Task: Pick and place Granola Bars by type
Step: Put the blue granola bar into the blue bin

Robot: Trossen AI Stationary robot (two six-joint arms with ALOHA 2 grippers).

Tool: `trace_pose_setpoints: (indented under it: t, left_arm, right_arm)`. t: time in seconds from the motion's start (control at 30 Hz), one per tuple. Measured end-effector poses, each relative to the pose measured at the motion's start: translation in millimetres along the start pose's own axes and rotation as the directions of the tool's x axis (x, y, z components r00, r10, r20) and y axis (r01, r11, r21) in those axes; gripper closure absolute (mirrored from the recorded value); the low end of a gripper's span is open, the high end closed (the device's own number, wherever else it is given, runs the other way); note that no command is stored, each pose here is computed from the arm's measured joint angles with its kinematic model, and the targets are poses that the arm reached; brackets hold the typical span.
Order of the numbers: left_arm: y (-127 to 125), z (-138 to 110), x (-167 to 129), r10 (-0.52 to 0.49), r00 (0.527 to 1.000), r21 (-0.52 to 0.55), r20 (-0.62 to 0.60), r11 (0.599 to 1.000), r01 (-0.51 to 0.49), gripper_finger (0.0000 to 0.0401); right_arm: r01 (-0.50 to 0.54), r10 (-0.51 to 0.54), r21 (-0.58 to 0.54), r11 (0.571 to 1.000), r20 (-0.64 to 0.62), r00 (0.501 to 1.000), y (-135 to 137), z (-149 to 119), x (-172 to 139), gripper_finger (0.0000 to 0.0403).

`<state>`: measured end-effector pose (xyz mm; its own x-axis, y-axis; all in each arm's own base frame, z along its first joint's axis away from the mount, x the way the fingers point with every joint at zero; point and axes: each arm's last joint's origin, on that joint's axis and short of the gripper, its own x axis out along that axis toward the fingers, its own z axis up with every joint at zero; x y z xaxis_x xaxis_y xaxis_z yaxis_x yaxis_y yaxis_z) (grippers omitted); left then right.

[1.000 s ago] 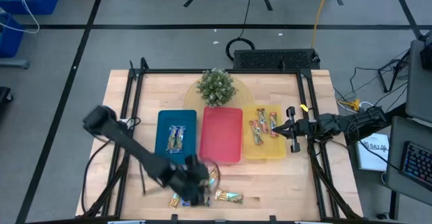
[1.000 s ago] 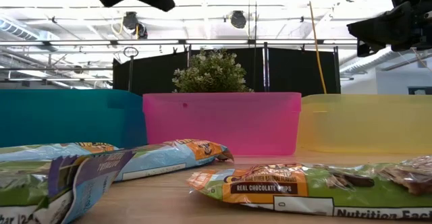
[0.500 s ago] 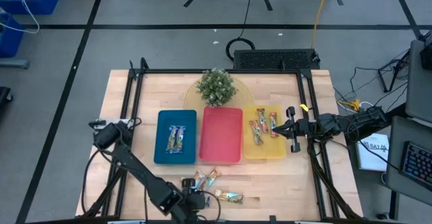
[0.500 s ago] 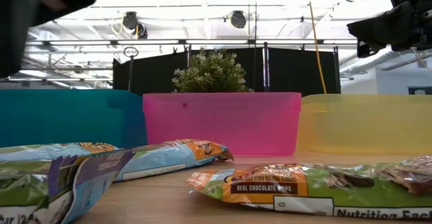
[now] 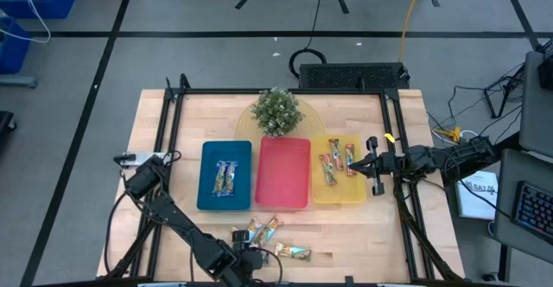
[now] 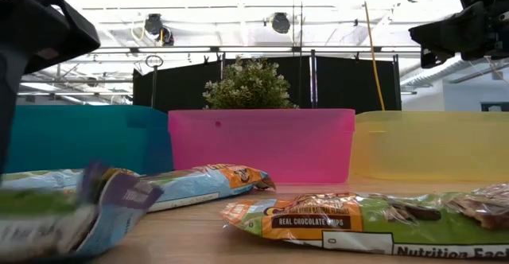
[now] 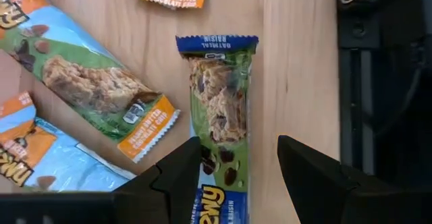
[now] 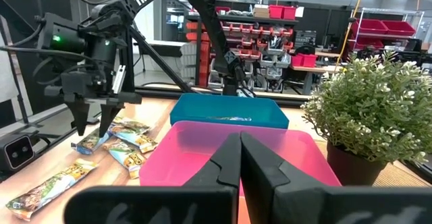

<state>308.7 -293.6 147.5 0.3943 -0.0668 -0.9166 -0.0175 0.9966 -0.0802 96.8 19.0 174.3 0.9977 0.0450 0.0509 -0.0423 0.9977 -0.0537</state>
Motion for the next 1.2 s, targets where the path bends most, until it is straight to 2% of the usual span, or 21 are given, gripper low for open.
trace_pose_setpoints:
  t: [0.13, 0.5, 0.6, 0.73, 0.83, 1.03, 1.2]
  left_arm:
    - [3, -5, 7, 0.042, 0.998, -0.017, -0.041, 0.999, -0.042, 0.0196]
    - [5, -8, 9, 0.055, 0.998, -0.038, -0.045, 0.998, -0.056, 0.0200]
    - [5, -8, 9, 0.054, 0.997, -0.053, -0.048, 0.997, -0.056, 0.0221]
    - [6, -8, 9, 0.042, 0.997, -0.055, -0.061, 0.997, -0.045, 0.0270]
    - [5, -7, 9, 0.026, 0.998, -0.032, -0.061, 0.999, -0.028, 0.0297]
    - [0, -1, 3, -0.020, 0.998, 0.085, -0.065, 0.996, 0.026, 0.0294]
    - [5, 13, -25, -0.050, 0.999, 0.069, -0.018, 0.996, 0.051, 0.0301]
  right_arm:
    - [0.000, 0.000, 0.000, 1.000, -0.002, 1.000, 0, 0, 0, 0.0403]
    - [0.001, -0.001, 0.000, 1.000, -0.003, 1.000, 0, 0, 0, 0.0403]
    - [0.001, -0.001, 0.000, 1.000, -0.003, 1.000, 0, 0, 0, 0.0403]
    - [0.001, -0.001, 0.000, 1.000, -0.003, 1.000, 0, 0, 0, 0.0403]
    - [0.001, -0.001, 0.000, 1.000, -0.003, 1.000, 0, 0, 0, 0.0403]
    - [0.001, -0.001, 0.000, 1.000, -0.003, 1.000, 0, 0, 0, 0.0403]
    - [0.002, -0.002, 0.000, 1.000, -0.003, 1.000, 0, 0, 0, 0.0403]
